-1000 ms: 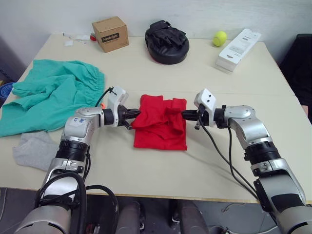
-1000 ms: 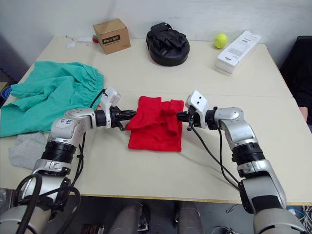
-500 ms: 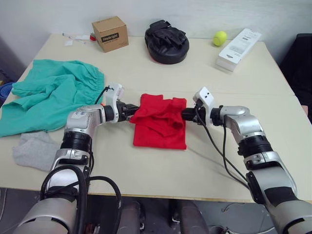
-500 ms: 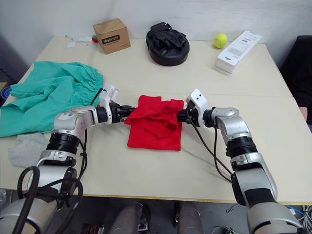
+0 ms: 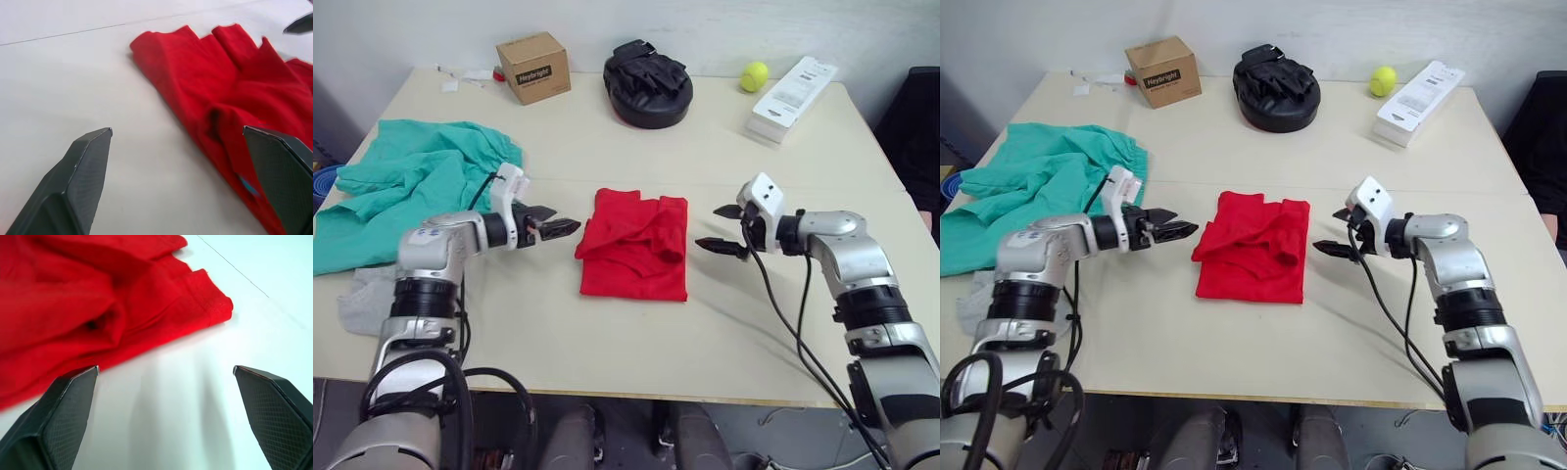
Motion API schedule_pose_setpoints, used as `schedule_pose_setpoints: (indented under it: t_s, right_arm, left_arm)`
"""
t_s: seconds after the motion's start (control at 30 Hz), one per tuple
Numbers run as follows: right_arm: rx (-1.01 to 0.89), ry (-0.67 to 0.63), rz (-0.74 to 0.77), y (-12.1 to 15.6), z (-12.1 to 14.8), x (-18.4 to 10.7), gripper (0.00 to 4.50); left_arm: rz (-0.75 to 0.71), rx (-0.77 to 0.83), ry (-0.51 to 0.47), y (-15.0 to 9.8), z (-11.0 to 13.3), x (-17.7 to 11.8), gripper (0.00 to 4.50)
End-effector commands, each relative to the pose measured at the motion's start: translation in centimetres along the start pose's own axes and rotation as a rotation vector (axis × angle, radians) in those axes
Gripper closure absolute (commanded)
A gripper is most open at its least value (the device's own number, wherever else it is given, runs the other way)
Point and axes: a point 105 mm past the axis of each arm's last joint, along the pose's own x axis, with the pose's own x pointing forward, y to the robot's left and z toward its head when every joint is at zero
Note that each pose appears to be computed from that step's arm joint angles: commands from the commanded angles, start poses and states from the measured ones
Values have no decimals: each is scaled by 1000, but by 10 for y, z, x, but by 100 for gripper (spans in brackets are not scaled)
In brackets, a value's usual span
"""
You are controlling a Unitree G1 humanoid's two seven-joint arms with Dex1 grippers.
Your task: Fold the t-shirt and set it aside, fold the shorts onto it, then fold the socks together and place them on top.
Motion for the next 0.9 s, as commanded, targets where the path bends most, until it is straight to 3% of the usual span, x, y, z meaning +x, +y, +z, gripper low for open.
schedule_pose_setpoints:
  t_s: [0.03,0.13,0.27,0.37,0.6,0.67,0.7,0.9]
  right_arm:
    - [-255,-94,30,13,32,-19,0]
    - [-403,-119,109,40,35,-24,0]
    - [-606,-144,233,82,28,-23,0]
    - [-673,-167,258,97,26,-18,0]
    - [-772,-159,291,121,9,10,0]
    - [-785,-141,260,116,7,20,39]
    - [-799,-127,253,113,5,24,65]
    - [-856,-64,258,106,-8,31,282]
  left_arm:
    - [-98,239,-51,-28,22,-19,2]
    - [-175,482,23,-52,12,-28,2]
    - [-315,742,172,-81,-24,-33,2]
    - [-370,848,219,-89,-41,-32,2]
    - [-345,979,228,-85,-53,-2,2]
    - [-335,1021,221,-82,-53,6,0]
    - [-322,1052,210,-80,-52,10,19]
    - [-328,1087,209,-74,-59,19,186]
